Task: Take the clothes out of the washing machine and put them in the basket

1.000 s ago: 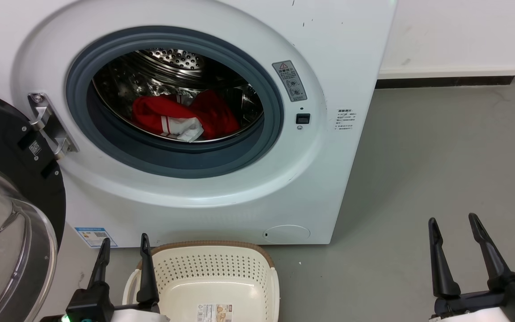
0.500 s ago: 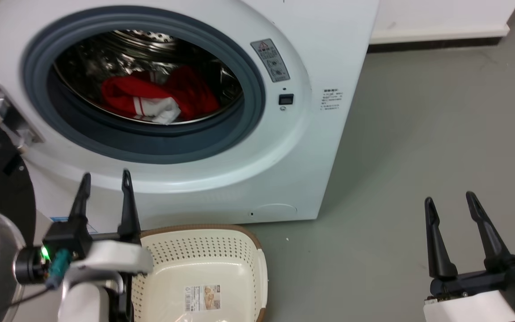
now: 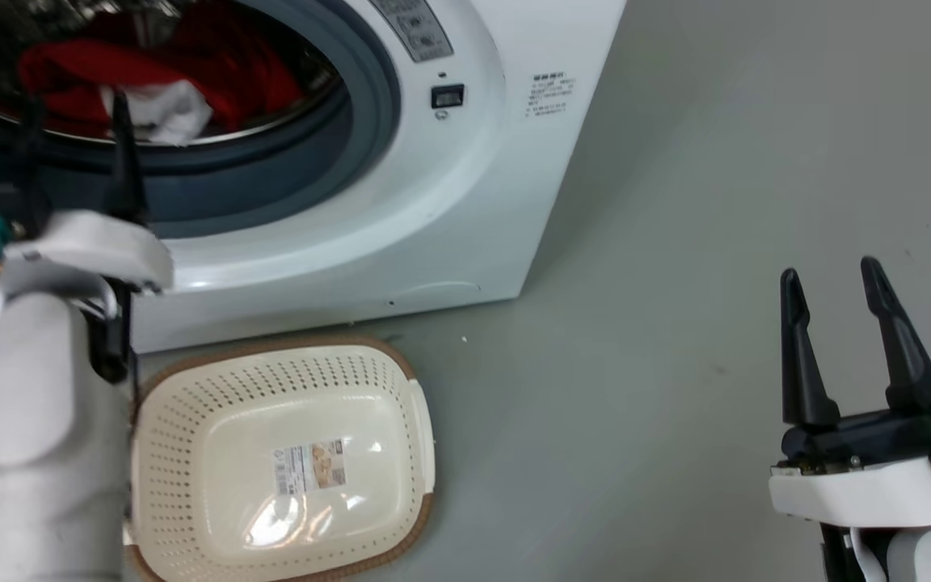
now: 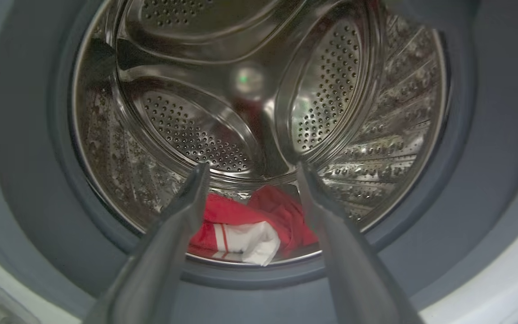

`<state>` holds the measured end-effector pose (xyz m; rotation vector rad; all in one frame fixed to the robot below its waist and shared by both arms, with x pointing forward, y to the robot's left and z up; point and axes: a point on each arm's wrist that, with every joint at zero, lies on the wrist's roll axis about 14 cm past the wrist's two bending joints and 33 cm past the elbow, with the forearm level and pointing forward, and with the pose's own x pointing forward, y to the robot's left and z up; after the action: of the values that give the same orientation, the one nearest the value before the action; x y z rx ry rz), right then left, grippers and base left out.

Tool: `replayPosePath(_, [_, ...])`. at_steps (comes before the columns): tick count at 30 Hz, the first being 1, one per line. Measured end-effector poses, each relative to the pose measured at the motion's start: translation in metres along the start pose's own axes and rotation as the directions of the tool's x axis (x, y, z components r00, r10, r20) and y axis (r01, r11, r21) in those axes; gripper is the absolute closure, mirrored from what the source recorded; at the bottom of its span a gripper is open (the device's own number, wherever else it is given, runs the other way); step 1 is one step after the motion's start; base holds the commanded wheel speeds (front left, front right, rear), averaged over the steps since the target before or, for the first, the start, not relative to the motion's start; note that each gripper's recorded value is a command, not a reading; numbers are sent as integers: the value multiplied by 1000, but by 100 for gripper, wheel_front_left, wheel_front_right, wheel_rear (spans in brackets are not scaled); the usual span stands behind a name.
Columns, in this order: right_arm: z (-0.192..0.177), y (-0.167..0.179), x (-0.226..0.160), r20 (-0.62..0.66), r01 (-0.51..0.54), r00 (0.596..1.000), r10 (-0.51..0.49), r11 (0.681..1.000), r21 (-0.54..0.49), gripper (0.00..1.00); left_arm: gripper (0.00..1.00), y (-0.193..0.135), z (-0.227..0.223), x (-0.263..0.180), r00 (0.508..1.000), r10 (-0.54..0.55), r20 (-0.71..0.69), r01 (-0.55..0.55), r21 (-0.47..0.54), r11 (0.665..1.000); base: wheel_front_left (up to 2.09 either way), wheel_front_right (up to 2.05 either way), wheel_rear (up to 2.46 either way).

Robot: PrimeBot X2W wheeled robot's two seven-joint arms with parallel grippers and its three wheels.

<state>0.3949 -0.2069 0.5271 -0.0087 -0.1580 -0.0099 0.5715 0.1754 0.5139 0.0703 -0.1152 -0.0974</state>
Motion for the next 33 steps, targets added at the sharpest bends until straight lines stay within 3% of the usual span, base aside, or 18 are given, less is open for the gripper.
replayPosePath(4, [-10, -8, 9, -19, 21, 1000, -21, 1000, -4, 0, 0, 2, -12, 41, 999, -13, -29, 13, 22, 1000, 0, 0, 0])
replayPosePath(9, [-24, -17, 17, -47, 43, 998, -44, 999, -10, 0, 0, 5, -49, 76, 984, -19, -180, 29, 53, 998, 0, 0, 0])
replayPosePath(15, [-42, -25, 26, -83, 63, 995, -64, 998, -17, 0, 0, 7, -86, 110, 929, -29, -370, 71, 99, 993, 0, 0, 0])
replayPosePath(23, [-65, -27, 37, -121, 65, 990, -67, 998, -17, 0, 0, 20, -135, 131, 776, 13, -631, 105, 150, 983, 0, 0, 0])
replayPosePath(33, [-88, -31, 46, -157, 71, 985, -73, 997, -16, 0, 0, 22, -190, 129, 538, 66, -841, 168, 183, 969, 0, 0, 0])
